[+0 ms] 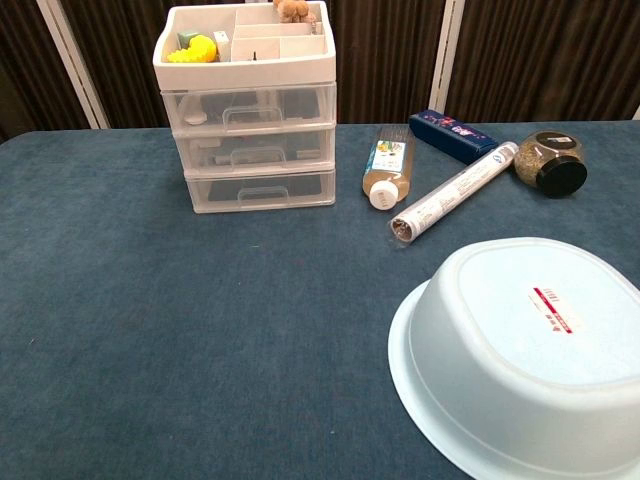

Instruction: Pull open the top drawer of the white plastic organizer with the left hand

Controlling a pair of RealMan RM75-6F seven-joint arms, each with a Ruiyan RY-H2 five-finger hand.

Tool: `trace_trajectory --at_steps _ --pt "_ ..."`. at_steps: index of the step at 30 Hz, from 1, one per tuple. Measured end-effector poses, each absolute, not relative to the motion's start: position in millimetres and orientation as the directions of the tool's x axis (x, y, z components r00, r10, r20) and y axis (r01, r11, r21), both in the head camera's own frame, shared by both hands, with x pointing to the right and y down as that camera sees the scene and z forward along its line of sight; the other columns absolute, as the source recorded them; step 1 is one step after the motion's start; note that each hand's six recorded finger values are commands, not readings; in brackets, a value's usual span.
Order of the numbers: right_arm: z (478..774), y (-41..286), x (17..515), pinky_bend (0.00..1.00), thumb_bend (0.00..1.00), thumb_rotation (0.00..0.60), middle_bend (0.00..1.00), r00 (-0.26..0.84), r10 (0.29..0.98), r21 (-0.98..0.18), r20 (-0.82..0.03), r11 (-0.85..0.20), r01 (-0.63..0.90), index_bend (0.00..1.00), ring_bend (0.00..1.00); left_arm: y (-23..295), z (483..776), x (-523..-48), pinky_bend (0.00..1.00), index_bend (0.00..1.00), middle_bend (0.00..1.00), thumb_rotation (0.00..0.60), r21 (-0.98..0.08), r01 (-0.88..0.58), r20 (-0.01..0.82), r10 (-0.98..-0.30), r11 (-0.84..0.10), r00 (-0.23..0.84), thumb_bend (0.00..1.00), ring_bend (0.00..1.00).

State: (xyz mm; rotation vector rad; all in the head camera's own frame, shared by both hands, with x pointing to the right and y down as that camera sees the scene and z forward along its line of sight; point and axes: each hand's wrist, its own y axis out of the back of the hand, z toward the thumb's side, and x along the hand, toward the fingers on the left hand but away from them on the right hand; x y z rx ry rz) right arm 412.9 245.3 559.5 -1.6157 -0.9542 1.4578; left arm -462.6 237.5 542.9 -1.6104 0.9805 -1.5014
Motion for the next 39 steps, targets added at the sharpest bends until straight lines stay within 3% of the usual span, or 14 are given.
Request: trace_trajectory --at_steps 13,17,18,20,23,26,29,31,39 --pt "558.3 246.0 410.7 0.0 0.11 0.6 0.0 0.081 0.896 -0.897 -0.436 -0.44 0.043 0.0 0.0 239.0 541.8 -462.2 0.03 0.0 0.0 0.6 -0.889 -0.063 0.453 -0.891 -0.454 0.037 0.01 0.0" --pt "559.4 246.1 410.4 0.0 0.11 0.6 0.0 0.08 0.895 -0.895 -0.439 -0.443 0.045 0.0 0.0 239.1 543.3 -461.4 0.12 0.0 0.02 0.6 -0.884 -0.069 0.461 -0.887 -0.462 0.037 0.02 0.01" --pt "559.6 246.2 410.4 0.0 0.11 0.6 0.0 0.08 0.894 -0.895 -0.44 -0.444 0.044 0.0 0.0 237.9 543.4 -460.2 0.18 0.0 0.06 0.6 -0.884 -0.072 0.459 -0.887 -0.461 0.038 0.02 0.04" --pt "559.9 247.4 411.1 0.0 0.11 0.6 0.0 0.077 0.893 -0.893 -0.444 -0.448 0.044 0.0 0.0 234.2 543.6 -457.3 0.36 0.0 0.23 0.6 -0.888 -0.08 0.45 -0.892 -0.452 0.045 0.07 0.19" --pt "557.7 247.8 411.4 0.0 0.11 0.6 0.0 0.076 0.895 -0.895 -0.439 -0.443 0.048 0.0 0.0 227.5 546.1 -449.2 0.63 0.0 0.58 0.6 -0.888 -0.108 0.442 -0.895 -0.446 0.061 0.26 0.54" --pt "555.7 248.2 410.7 0.0 0.11 0.6 0.0 0.079 0.897 -0.897 -0.434 -0.438 0.052 0.0 0.0 220.0 550.5 -438.0 0.74 0.02 0.85 0.6 -0.876 -0.152 0.451 -0.889 -0.457 0.073 0.38 0.77" --pt "556.1 249.2 410.0 0.0 0.11 0.6 0.0 0.082 0.896 -0.896 -0.437 -0.441 0.049 0.0 0.0 206.9 555.5 -422.3 0.81 0.05 0.97 0.6 -0.858 -0.212 0.461 -0.884 -0.467 0.081 0.47 0.89" --pt "556.5 249.5 409.4 0.0 0.11 0.6 0.0 0.084 0.895 -0.895 -0.438 -0.443 0.048 0.0 0.0 194.7 559.0 -409.9 0.84 0.07 0.99 0.6 -0.844 -0.261 0.463 -0.882 -0.468 0.084 0.5 0.92" --pt "557.1 248.6 410.2 0.0 0.11 0.6 0.0 0.083 0.893 -0.892 -0.442 -0.447 0.06 0.0 0.0 156.0 582.4 -361.7 0.88 0.07 1.0 0.6 -0.705 -0.51 0.539 -0.84 -0.493 0.065 0.54 0.95"
